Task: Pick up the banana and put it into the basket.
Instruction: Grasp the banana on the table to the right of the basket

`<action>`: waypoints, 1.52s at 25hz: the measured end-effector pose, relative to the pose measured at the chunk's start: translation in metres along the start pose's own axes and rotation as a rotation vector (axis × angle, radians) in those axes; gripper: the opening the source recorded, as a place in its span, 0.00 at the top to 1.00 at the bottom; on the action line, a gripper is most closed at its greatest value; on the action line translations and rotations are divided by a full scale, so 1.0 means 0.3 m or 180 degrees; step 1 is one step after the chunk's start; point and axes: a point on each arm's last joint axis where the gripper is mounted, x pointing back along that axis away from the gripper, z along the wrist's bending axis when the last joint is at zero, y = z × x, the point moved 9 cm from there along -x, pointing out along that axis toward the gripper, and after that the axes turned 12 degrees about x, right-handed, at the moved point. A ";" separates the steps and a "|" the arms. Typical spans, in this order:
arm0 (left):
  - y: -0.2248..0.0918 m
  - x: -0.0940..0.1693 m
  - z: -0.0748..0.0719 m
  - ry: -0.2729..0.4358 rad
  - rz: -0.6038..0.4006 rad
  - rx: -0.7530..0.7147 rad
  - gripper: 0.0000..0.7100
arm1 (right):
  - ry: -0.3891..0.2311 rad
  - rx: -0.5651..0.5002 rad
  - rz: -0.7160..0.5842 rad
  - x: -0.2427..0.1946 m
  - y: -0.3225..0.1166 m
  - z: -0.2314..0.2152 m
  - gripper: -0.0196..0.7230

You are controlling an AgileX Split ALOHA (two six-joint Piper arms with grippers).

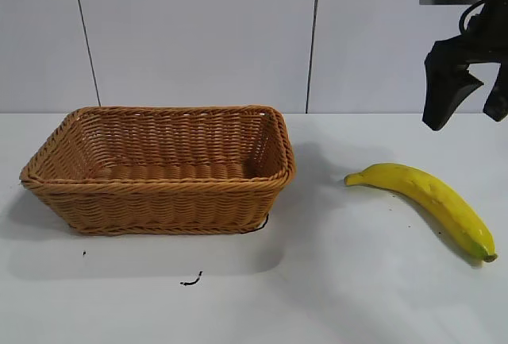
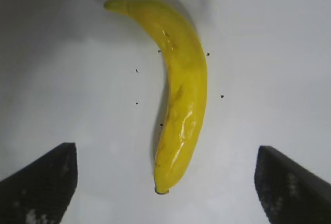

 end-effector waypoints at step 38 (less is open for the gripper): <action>0.000 0.000 0.000 0.0000 0.0000 0.0000 0.11 | 0.0045 -0.0149 0.0290 -0.327 -0.030 -0.053 0.58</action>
